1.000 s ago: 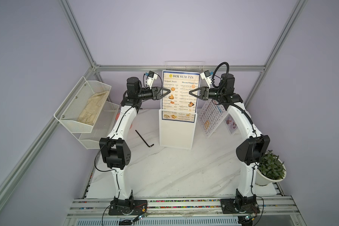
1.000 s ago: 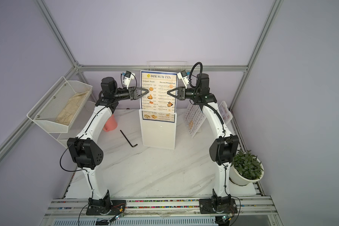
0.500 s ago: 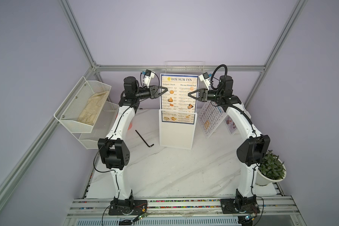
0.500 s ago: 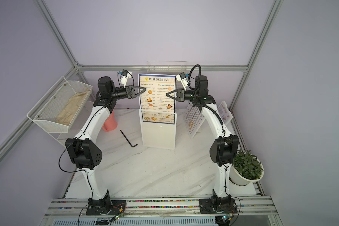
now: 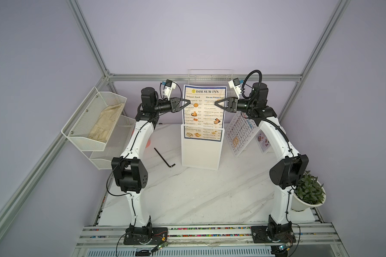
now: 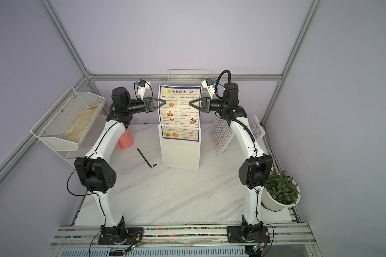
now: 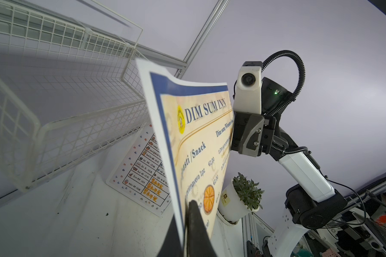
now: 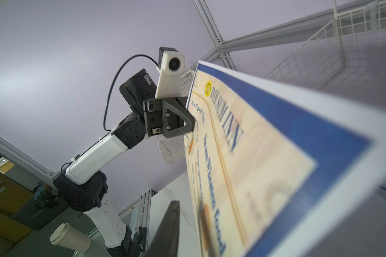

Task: Insert the menus into the narrow rack
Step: Insert the menu into the narrow rack.

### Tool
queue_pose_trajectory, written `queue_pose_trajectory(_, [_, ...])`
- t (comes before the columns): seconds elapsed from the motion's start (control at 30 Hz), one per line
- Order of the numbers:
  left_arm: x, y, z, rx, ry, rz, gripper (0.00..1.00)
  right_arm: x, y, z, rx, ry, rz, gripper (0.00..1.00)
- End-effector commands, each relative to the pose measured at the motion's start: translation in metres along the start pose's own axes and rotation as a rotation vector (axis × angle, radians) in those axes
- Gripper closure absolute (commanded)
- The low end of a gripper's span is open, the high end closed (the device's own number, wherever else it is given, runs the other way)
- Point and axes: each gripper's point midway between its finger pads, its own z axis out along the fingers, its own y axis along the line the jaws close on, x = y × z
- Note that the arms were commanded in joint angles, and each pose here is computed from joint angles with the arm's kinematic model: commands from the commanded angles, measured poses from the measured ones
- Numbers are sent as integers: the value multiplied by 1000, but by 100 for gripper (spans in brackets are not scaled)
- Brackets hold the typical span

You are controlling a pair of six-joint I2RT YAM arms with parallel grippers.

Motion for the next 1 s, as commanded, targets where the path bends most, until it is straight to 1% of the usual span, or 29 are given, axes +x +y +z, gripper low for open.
queue_pose_trajectory(0.0, [-12,-29,-8,23,-23,73,92,-25,9,-8,17,-52,-60,74])
queue_pose_trajectory(0.13, [-13,-30,-9,24,-24,75,91,-31,7,-8,18,-63,-53,75])
queue_pose_trajectory(0.23, [-13,-30,-9,23,-24,74,90,-32,4,-8,18,-62,-42,81])
queue_pose_trajectory(0.33, [-14,-31,-9,23,-26,76,89,-31,2,-8,22,-63,-37,89])
queue_pose_trajectory(0.37, [-14,-32,-9,24,-26,79,87,-31,2,-8,24,-63,-36,91])
queue_pose_trajectory(0.43, [-15,-33,-10,23,-28,81,75,-28,1,-7,24,-61,-32,95])
queue_pose_trajectory(0.53, [-16,-35,-10,26,-30,86,63,-25,0,-7,25,-59,-27,98])
queue_pose_trajectory(0.6, [-17,-35,-10,24,-32,86,59,-22,-1,-8,25,-56,-21,99])
queue_pose_trajectory(0.97, [-12,-31,-10,26,-31,74,60,-8,0,-11,33,-57,-13,99])
